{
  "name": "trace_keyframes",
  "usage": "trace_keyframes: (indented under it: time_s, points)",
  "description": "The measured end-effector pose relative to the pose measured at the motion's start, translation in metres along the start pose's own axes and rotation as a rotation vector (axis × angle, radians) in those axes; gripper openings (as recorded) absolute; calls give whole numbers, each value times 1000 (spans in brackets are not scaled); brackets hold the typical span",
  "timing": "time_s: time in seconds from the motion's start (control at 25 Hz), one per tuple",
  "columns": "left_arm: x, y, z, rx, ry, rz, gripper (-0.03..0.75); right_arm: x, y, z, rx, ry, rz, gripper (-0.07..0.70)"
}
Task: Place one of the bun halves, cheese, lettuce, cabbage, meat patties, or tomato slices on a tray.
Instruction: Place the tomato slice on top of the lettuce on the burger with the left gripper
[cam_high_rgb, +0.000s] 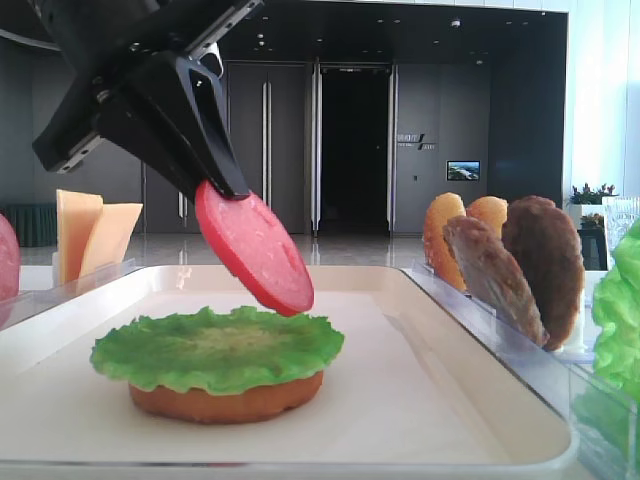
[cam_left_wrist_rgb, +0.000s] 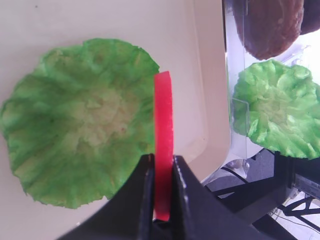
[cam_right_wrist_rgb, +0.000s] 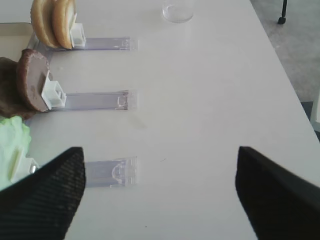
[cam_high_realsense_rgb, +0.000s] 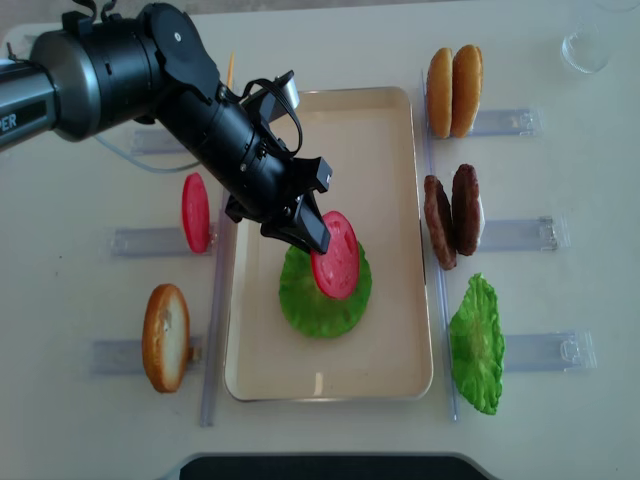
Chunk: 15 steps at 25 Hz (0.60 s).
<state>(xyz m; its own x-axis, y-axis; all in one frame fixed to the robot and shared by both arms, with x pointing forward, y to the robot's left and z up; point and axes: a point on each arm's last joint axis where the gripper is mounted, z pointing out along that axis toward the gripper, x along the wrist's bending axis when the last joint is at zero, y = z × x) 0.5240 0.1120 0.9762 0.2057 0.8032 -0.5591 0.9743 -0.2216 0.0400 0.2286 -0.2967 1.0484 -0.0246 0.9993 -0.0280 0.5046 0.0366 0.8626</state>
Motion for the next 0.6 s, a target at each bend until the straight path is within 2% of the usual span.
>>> trace_keyframes:
  time_s: [0.6]
  points:
    - [0, 0, 0, 0, -1, 0, 48, 0, 0, 0, 0, 0, 0, 580]
